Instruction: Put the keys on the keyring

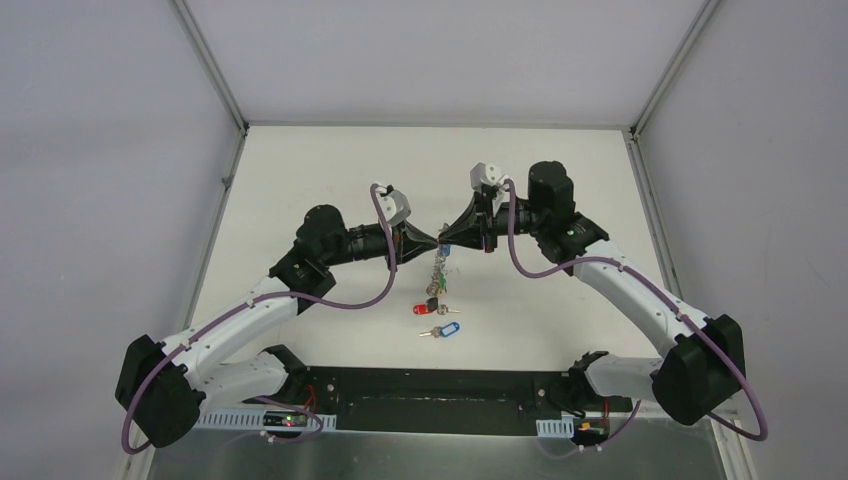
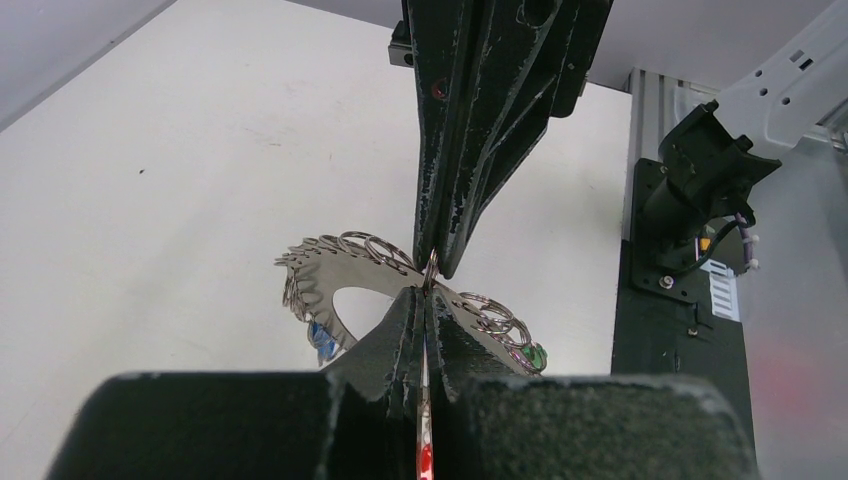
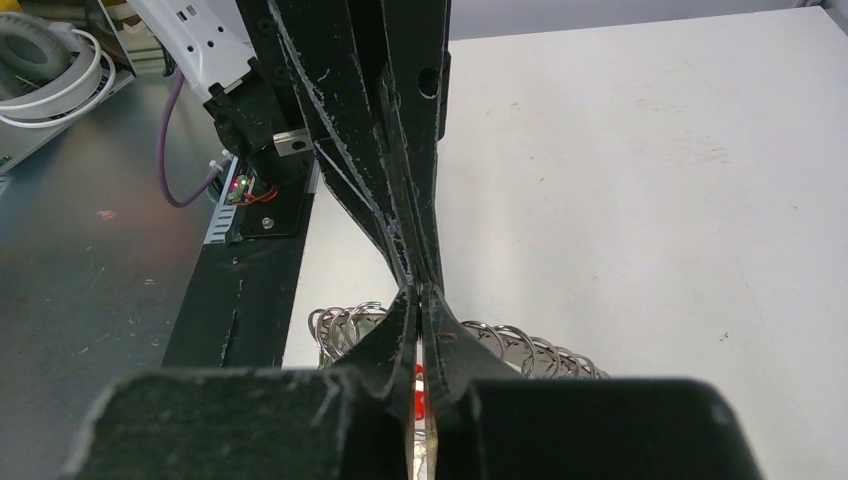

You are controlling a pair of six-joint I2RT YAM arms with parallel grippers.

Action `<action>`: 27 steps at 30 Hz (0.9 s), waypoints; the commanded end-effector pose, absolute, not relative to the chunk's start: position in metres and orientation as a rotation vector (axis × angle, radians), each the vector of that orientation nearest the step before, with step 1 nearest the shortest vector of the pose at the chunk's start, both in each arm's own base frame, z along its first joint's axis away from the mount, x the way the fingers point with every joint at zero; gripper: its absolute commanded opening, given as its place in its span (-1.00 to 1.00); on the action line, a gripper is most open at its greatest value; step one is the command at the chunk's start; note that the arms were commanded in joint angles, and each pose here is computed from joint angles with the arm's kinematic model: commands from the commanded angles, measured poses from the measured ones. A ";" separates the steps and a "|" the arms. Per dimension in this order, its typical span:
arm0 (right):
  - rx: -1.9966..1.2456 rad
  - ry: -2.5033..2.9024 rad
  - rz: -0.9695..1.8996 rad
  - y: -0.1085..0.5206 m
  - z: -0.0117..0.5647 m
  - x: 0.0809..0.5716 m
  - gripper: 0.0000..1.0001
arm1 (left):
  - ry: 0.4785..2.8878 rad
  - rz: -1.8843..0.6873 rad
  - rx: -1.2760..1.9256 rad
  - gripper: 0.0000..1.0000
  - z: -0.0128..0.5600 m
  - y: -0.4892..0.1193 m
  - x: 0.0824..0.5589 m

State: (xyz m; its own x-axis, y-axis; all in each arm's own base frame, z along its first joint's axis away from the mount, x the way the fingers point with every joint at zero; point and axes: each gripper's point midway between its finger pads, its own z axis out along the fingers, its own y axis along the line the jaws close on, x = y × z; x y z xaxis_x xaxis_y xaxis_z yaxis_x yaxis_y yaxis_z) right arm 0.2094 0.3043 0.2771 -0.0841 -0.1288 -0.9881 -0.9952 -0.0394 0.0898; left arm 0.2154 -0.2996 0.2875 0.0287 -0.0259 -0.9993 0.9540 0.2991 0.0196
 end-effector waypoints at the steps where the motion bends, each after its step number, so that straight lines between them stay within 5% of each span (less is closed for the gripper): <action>1: -1.285 1.324 1.185 0.300 0.282 0.217 -1.00 | 1.181 -0.969 0.943 -1.00 0.322 -0.297 0.212; 8: -1.286 1.338 1.196 0.298 0.281 0.216 -1.00 | 1.166 -0.979 0.961 -0.95 0.323 -0.299 0.209; 11: -1.292 1.327 1.208 0.298 0.283 0.214 -1.00 | 1.172 -0.988 0.975 -0.46 0.320 -0.301 0.209; 13: -1.294 1.323 1.210 0.298 0.284 0.213 -1.00 | 1.176 -0.987 0.979 -0.36 0.318 -0.302 0.210; 23: -1.309 1.298 1.239 0.298 0.291 0.208 -1.00 | 1.210 -0.965 1.022 -0.31 0.310 -0.307 0.217; 27: -1.321 1.284 1.259 0.298 0.293 0.204 -1.00 | 1.219 -0.977 1.039 -0.51 0.308 -0.310 0.217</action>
State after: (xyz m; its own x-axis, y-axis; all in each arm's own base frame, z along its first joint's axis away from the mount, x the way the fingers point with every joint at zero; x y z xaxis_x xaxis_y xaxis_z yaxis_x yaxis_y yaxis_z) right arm 0.2096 0.2978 0.2673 -0.1338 -0.1588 -0.9782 -0.9900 -0.0234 0.1392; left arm 0.2203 -0.3045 0.2869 0.0410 -0.0051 -0.9991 0.9569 0.2878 0.0378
